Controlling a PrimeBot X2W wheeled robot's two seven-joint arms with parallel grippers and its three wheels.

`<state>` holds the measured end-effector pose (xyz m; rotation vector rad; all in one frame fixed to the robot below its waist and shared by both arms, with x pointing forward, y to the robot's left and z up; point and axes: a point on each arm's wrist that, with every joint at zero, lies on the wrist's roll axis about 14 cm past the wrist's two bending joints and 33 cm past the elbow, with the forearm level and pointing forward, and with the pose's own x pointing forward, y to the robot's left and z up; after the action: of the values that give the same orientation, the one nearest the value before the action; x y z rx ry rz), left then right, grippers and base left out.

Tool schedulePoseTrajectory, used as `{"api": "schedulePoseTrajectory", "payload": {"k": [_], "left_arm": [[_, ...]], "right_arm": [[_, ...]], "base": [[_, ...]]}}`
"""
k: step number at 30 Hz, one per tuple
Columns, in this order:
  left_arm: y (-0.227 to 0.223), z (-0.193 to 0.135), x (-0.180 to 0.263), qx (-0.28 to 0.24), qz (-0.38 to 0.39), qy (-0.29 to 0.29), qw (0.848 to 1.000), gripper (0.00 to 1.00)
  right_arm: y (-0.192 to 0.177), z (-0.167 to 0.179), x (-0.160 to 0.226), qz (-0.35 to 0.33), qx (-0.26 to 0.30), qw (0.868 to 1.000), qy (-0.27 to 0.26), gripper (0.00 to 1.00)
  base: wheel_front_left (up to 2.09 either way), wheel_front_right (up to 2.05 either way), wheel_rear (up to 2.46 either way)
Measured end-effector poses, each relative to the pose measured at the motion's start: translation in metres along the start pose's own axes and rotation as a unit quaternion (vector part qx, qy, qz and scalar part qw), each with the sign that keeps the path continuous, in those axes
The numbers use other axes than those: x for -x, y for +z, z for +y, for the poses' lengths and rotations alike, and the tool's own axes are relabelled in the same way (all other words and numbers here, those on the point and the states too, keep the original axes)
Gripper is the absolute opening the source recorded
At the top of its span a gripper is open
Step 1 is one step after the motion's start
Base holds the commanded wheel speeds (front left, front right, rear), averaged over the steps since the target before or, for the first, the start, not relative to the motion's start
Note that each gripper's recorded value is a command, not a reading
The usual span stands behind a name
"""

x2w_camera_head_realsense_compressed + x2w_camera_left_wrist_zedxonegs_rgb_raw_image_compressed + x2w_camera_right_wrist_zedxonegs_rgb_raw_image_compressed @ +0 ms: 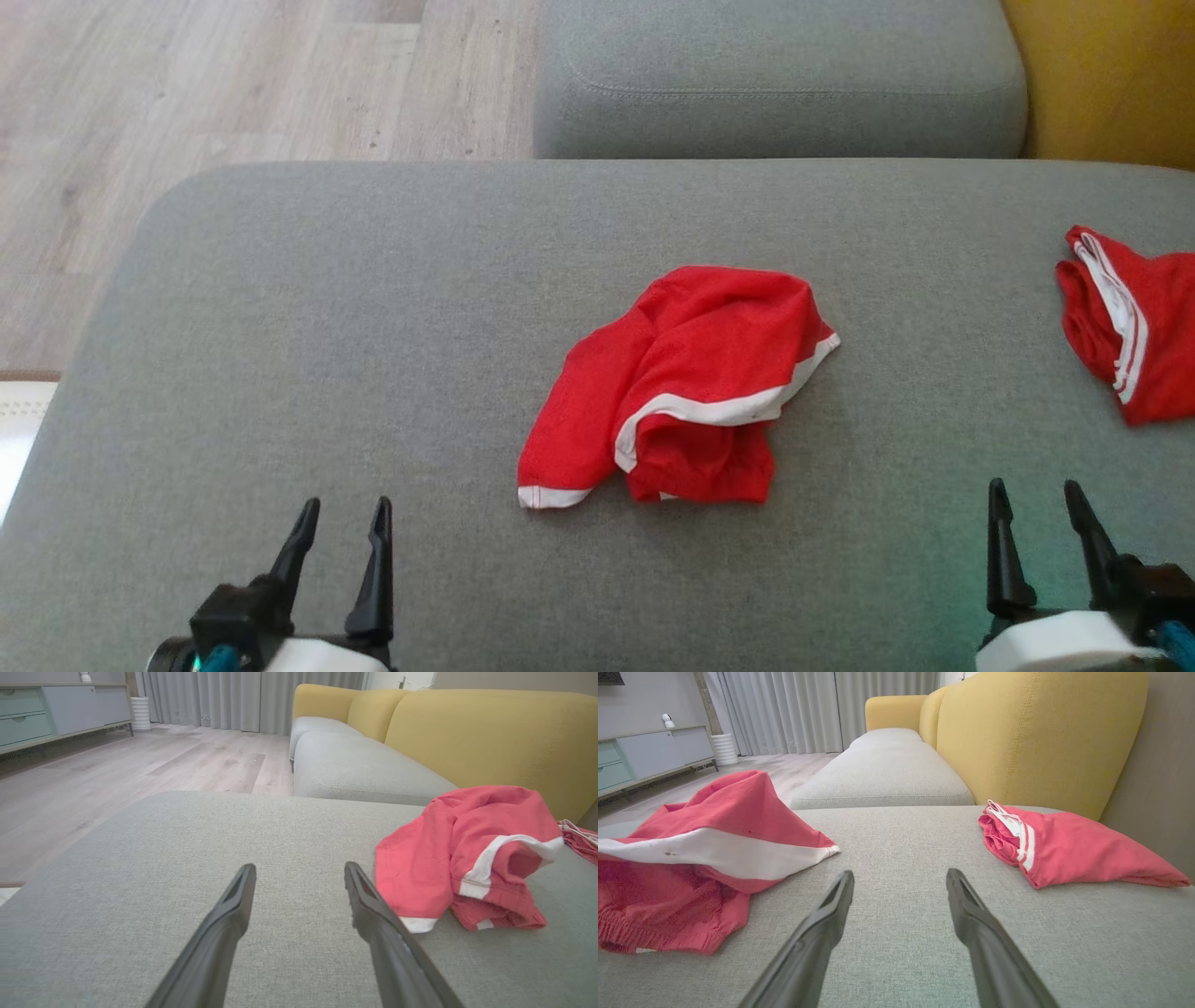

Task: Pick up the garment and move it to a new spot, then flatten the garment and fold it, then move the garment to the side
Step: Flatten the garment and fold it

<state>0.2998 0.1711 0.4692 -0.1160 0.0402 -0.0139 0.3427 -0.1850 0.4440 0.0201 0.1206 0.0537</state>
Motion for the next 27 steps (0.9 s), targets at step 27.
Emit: {"api": "schedulePoseTrajectory", "payload": {"k": [27], "left_arm": [[-0.005,-0.021,-0.003,0.027,0.009,-0.03,0.999,1.0]], "right_arm": [[-0.004,0.006,-0.001,0.007,0.0,1.0,0.01,1.0]], "base": [[0.0,0.0,0.0]]}}
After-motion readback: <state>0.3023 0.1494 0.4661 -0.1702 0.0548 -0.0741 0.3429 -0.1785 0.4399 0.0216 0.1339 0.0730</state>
